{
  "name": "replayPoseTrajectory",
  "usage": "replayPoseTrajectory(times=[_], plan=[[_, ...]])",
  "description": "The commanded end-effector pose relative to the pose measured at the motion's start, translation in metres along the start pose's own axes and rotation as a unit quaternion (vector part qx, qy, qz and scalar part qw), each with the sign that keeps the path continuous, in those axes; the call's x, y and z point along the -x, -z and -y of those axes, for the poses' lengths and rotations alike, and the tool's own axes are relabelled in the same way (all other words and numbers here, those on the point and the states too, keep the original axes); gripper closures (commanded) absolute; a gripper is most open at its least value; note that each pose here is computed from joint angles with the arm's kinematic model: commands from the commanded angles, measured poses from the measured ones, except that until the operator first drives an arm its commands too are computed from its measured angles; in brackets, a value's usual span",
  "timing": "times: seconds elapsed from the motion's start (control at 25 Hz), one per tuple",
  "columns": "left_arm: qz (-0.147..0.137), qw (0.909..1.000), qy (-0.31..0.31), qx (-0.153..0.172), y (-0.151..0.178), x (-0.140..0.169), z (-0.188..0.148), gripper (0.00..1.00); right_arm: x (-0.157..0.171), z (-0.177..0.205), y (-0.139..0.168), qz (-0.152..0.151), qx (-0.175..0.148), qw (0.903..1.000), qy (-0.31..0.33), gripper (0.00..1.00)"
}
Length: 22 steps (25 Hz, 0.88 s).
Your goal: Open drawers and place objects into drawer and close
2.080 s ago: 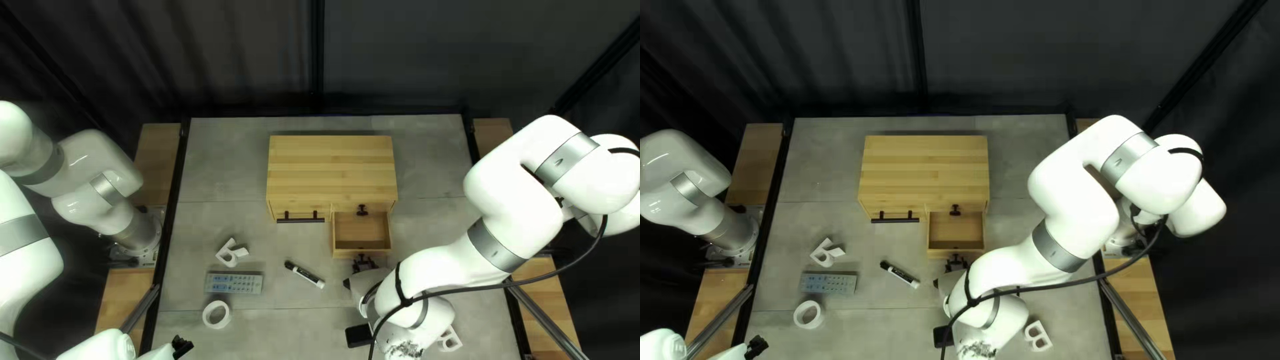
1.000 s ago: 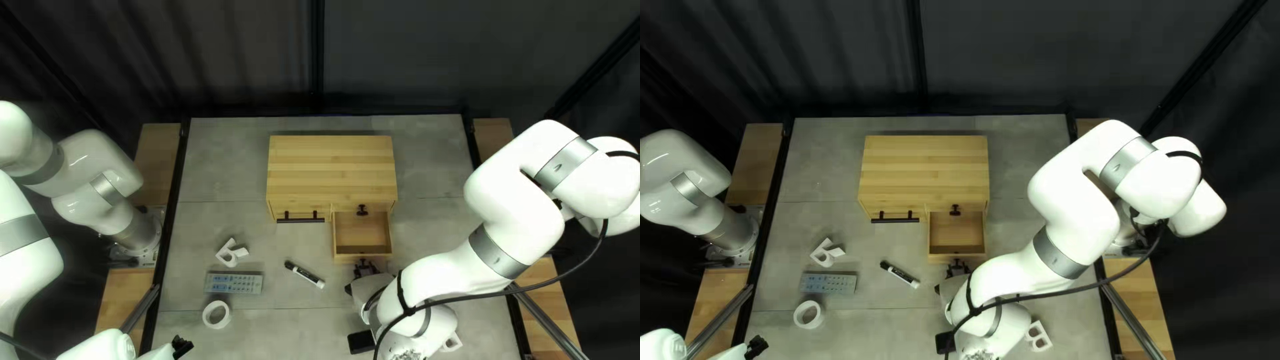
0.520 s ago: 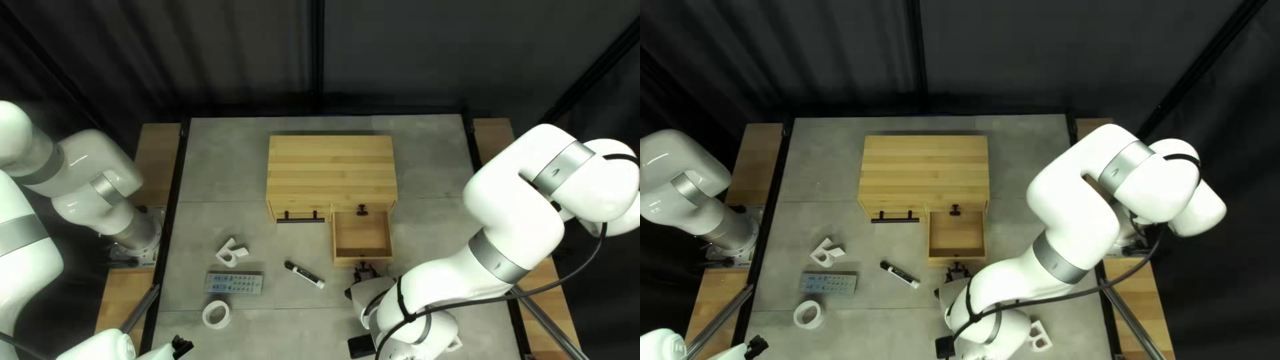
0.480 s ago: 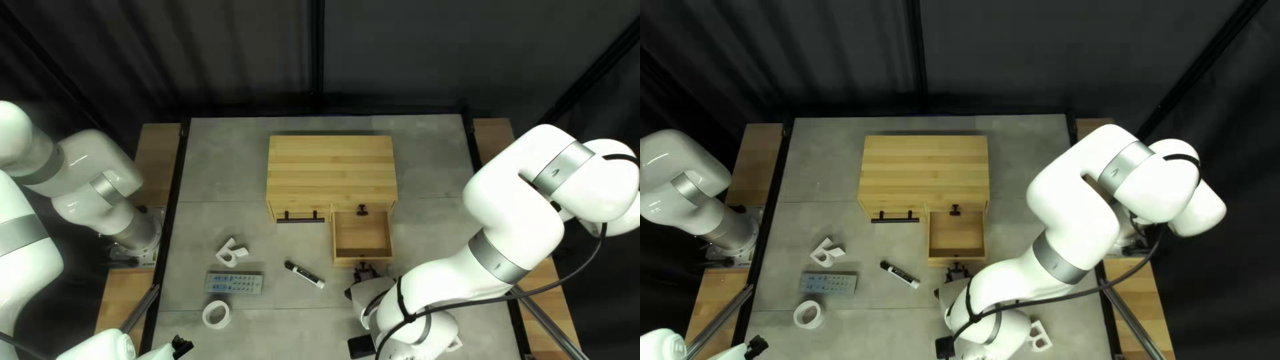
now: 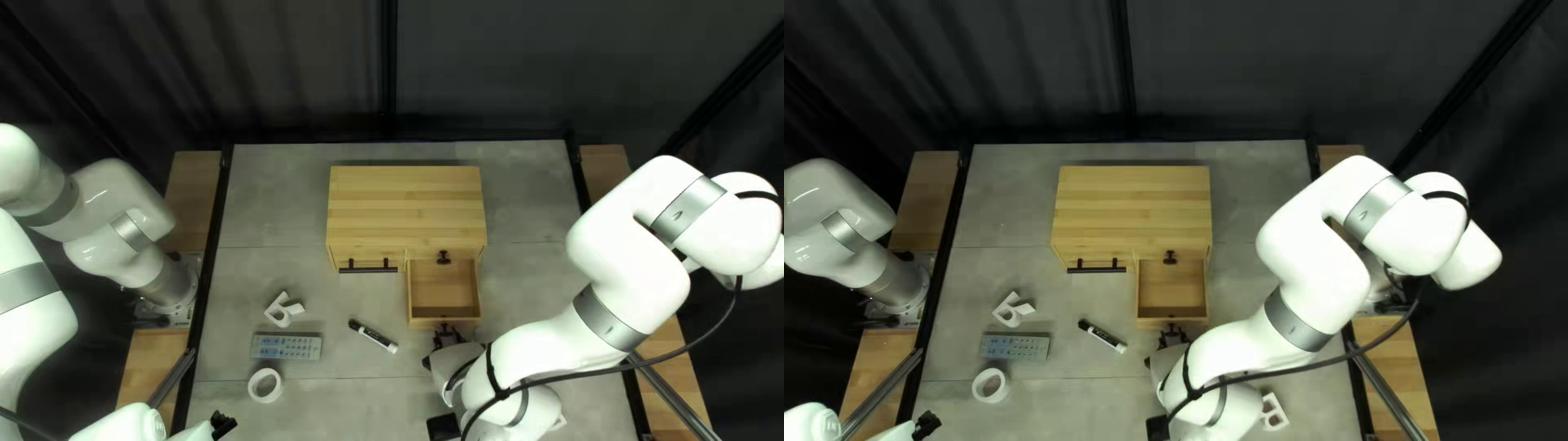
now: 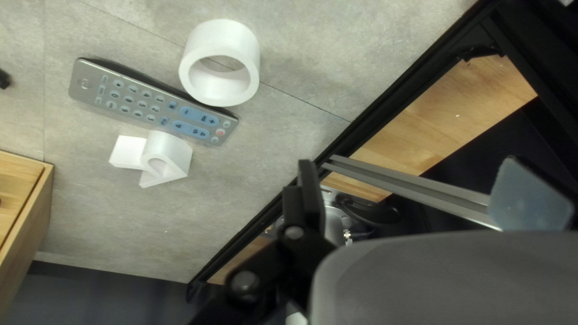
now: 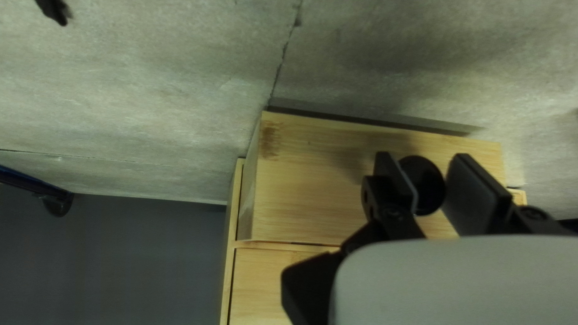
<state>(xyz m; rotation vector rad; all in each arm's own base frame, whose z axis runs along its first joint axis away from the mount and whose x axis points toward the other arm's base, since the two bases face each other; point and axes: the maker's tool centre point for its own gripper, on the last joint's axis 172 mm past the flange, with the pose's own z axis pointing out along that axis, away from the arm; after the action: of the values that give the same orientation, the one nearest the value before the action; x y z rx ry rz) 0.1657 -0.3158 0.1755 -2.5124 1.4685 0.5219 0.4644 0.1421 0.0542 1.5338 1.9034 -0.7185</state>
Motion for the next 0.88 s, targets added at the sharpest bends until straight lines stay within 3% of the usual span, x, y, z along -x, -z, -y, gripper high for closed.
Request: replayPoseTrajectory(times=[0.04, 0.88], plan=[[0.000, 1.0000, 0.000, 0.000, 0.0000, 0.0000, 0.0000, 0.00, -0.0027, -0.0007, 0.0015, 0.000, 0.001, 1.0000, 0.001, 1.00], [0.000, 1.0000, 0.000, 0.000, 0.0000, 0.0000, 0.0000, 0.00, -0.0110, -0.0032, 0.0076, 0.001, 0.005, 1.0000, 0.006, 1.00]])
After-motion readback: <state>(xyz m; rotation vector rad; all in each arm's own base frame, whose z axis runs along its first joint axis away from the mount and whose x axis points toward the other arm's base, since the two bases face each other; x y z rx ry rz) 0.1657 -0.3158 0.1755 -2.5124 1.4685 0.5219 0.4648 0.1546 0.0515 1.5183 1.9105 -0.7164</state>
